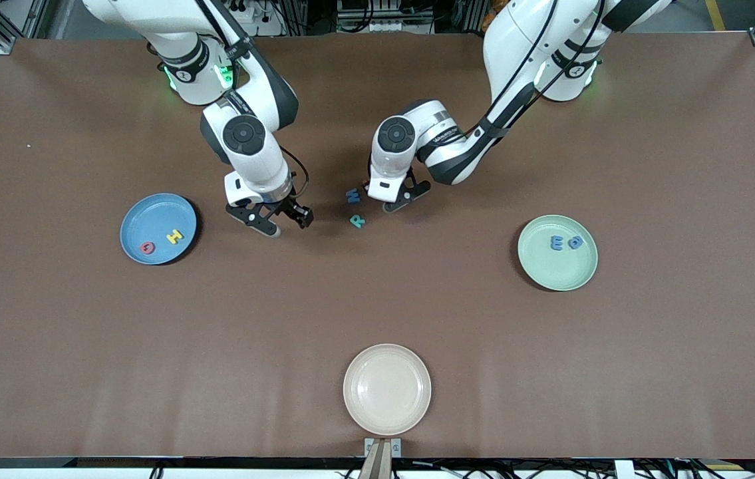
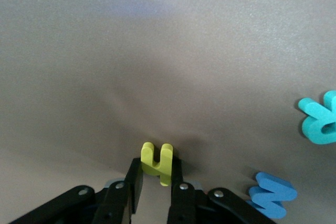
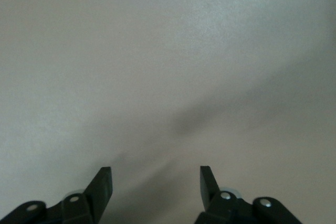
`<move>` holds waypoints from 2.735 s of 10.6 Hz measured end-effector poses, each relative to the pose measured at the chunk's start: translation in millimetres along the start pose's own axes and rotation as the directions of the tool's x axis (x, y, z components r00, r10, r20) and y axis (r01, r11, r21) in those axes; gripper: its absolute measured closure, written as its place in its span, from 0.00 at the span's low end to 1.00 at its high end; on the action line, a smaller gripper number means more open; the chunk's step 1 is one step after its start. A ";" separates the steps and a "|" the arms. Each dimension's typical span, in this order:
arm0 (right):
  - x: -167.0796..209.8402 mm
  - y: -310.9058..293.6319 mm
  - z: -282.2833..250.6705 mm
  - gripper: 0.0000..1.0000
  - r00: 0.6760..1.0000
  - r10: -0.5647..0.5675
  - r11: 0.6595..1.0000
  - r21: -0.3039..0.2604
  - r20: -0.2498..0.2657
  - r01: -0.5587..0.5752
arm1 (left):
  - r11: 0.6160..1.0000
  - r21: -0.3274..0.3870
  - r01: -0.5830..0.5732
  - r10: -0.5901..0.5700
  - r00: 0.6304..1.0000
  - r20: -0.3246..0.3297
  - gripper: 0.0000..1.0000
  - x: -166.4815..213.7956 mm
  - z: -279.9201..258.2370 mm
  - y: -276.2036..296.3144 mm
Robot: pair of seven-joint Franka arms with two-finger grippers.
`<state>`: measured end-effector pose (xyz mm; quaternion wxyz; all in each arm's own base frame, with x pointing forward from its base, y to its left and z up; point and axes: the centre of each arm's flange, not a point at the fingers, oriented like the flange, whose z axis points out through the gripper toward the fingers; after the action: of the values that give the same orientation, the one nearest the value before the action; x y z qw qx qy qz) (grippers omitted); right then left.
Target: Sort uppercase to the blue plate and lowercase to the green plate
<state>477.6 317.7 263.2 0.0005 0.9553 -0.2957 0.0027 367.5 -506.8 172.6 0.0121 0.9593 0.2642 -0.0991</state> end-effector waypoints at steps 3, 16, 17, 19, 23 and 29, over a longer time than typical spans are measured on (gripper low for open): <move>-14.2 -30.1 18.8 0.20 0.986 0.167 0.986 -0.030 0.015 -0.166 | 0.998 -0.029 0.054 -0.054 0.998 -0.011 0.74 37.9 -18.5 -0.4; -110.1 -111.6 60.7 0.20 0.995 0.099 0.995 -0.015 0.018 -0.099 | 0.964 0.111 -0.242 0.247 0.968 -0.035 0.74 348.0 -194.1 -208.5; -108.9 -110.8 63.5 0.21 0.997 0.070 0.997 -0.019 0.018 -0.069 | 0.964 0.120 -0.237 0.241 0.970 -0.019 0.74 362.2 -186.5 -225.2; -108.0 -109.8 67.5 0.21 0.999 0.037 0.999 -0.024 0.019 -0.037 | 0.964 0.125 -0.236 0.237 0.971 0.004 0.74 368.3 -173.7 -231.3; -104.7 -111.3 73.3 0.27 1.000 0.011 1.000 -0.001 0.017 -0.011 | 0.959 0.128 -0.251 0.252 0.968 0.010 0.24 362.1 -171.6 -224.2; -105.7 -109.6 88.3 0.32 1.000 -0.026 0.999 0.029 0.017 0.026 | 0.950 0.177 -0.257 0.255 0.966 0.034 0.00 353.7 -243.6 -209.1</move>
<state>452.7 467.6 174.4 -0.0157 0.9590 -0.2831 -0.0013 603.1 -130.1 347.9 -0.0606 0.9820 0.1274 -0.1253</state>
